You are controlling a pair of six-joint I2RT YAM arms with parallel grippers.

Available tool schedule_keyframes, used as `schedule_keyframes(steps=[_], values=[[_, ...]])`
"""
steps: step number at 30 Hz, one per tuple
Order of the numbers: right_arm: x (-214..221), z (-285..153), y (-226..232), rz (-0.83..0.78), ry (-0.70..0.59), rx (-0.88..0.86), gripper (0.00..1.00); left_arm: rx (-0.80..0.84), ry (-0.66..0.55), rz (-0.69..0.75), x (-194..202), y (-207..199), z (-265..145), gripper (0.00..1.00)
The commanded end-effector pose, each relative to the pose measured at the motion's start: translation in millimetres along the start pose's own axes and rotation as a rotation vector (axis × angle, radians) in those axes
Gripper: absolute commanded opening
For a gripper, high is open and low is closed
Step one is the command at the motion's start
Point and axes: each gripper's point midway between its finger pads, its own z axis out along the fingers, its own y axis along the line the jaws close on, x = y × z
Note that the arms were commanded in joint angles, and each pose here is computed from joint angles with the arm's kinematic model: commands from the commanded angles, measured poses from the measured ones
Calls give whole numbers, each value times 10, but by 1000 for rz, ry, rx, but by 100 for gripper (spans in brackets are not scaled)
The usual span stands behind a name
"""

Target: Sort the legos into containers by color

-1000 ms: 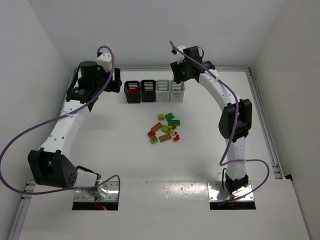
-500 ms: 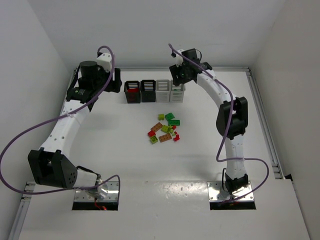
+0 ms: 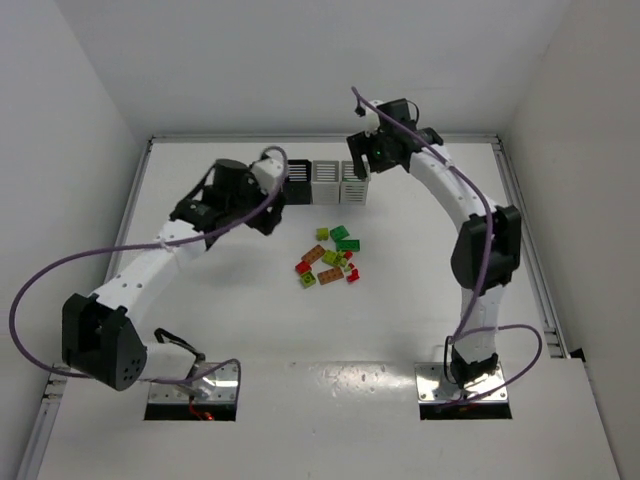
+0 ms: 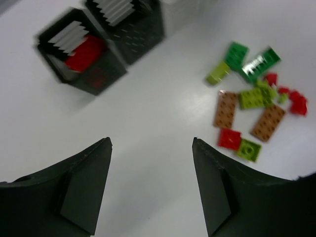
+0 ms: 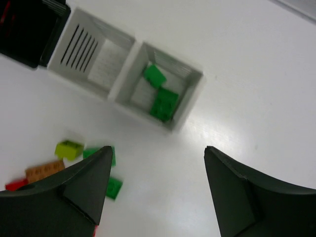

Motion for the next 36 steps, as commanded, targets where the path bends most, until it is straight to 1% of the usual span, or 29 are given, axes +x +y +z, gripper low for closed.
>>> schedule_keyframes(steps=[1,2,3,4,5,6,7,8,9,10,12,13,15,16,19,20,22,23,25,36], values=[[-232,-784,-167,51,-124,47,75,95,62,141,257,-509,-13,72],[53,-754,-184,61,-65,49,75,109,78,156,325,-598,2,71],[180,-798,-225,71,-46,56,75,138,87,185,368,-764,9,71],[266,-834,-230,72,-40,67,75,134,132,201,497,-811,91,71],[500,-917,-251,93,-9,73,75,139,148,214,539,-865,127,69],[547,-955,-310,102,-23,86,75,165,163,209,580,-1003,155,68],[612,-989,-297,103,-23,86,75,168,182,209,630,-1051,191,68],[802,-992,-328,115,10,92,75,167,201,205,680,-1095,225,68],[796,-1063,-373,122,-9,103,75,174,219,182,691,-1156,295,67],[834,-1051,-369,123,0,102,75,184,231,178,711,-1219,332,67],[883,-1092,-433,140,7,106,75,162,271,154,770,-1212,466,67],[879,-1090,-413,140,5,94,75,156,259,136,672,-1247,511,67],[881,-1093,-429,148,4,87,75,135,266,130,635,-1230,610,67],[899,-1095,-400,158,11,73,75,140,274,124,621,-1283,682,67],[825,-1098,-434,163,-4,71,75,146,285,153,639,-1406,741,67],[850,-1064,-435,164,6,69,75,143,297,166,684,-1443,763,68],[854,-1068,-456,171,5,67,75,134,311,169,730,-1431,794,70],[854,-1068,-457,171,5,67,75,132,303,157,689,-1437,795,70],[850,-1067,-441,171,4,58,75,122,328,162,776,-1426,850,71],[838,-1054,-469,177,3,55,75,93,386,176,1030,-1401,1039,71]])
